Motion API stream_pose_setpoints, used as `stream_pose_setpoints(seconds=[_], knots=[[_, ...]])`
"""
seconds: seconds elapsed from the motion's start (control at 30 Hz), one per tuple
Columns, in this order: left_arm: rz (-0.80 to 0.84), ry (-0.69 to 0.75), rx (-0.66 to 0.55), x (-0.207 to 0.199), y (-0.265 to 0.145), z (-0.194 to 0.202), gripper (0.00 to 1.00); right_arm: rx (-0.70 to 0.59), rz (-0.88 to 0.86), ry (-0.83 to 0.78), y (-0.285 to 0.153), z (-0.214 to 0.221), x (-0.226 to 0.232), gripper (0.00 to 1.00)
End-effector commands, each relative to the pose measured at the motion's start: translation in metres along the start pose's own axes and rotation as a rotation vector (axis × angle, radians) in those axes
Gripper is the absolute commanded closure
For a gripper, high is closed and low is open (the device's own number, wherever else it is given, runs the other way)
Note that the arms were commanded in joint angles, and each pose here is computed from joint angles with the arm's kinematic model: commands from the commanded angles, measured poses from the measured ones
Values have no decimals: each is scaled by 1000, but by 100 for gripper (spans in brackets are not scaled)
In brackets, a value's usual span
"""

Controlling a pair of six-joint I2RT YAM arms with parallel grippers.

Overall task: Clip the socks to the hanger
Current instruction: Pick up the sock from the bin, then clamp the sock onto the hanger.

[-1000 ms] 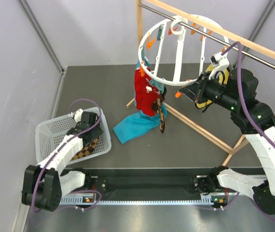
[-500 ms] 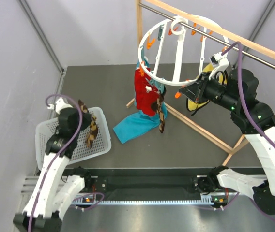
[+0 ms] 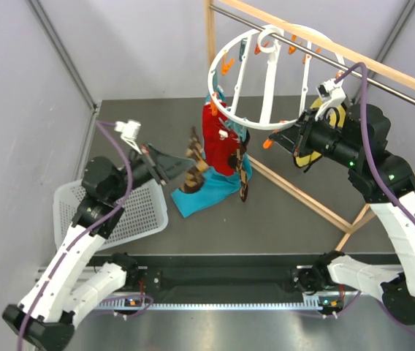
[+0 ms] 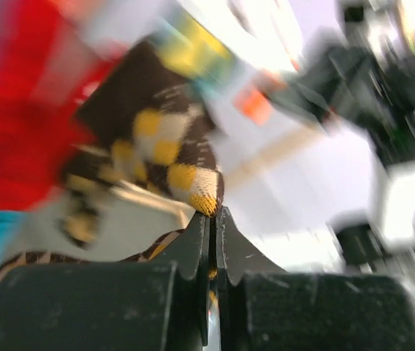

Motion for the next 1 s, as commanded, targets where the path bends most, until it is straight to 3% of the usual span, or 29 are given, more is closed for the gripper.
stream_pose_setpoints(seconds=[0.0,0.07,0.17,0.43,0.63,0.77,0.97], knots=[[296,102,124,-72,5,24,100,-18,-37,3,1,-5,7,100],[361,116,238,-85,17,57,100,-17,-41,5,1,-5,8,100],[404,150,313,-97,28,86,100,-20,-54,10,0,-7,10,100],[357,184,326,-95,52,110,100,-27,-69,21,-6,-11,15,100],[228,275,276,-91,67,115,100,-20,-49,32,-7,-9,13,100],[-49,473,181,-72,83,118,100,-3,-8,45,-5,-9,8,100],[-199,700,163,-68,91,140,100,4,38,52,-6,-13,3,100]])
Point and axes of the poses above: each gripper's point midway between its finger pads, its own y axis out along the fingers, its own x axis along the line the jaws close on, z = x × y, the point moved 3 cm from there along -y, back along the fingers, and after that the axes turned 5 degrees about -y, right-handed, at the moved point
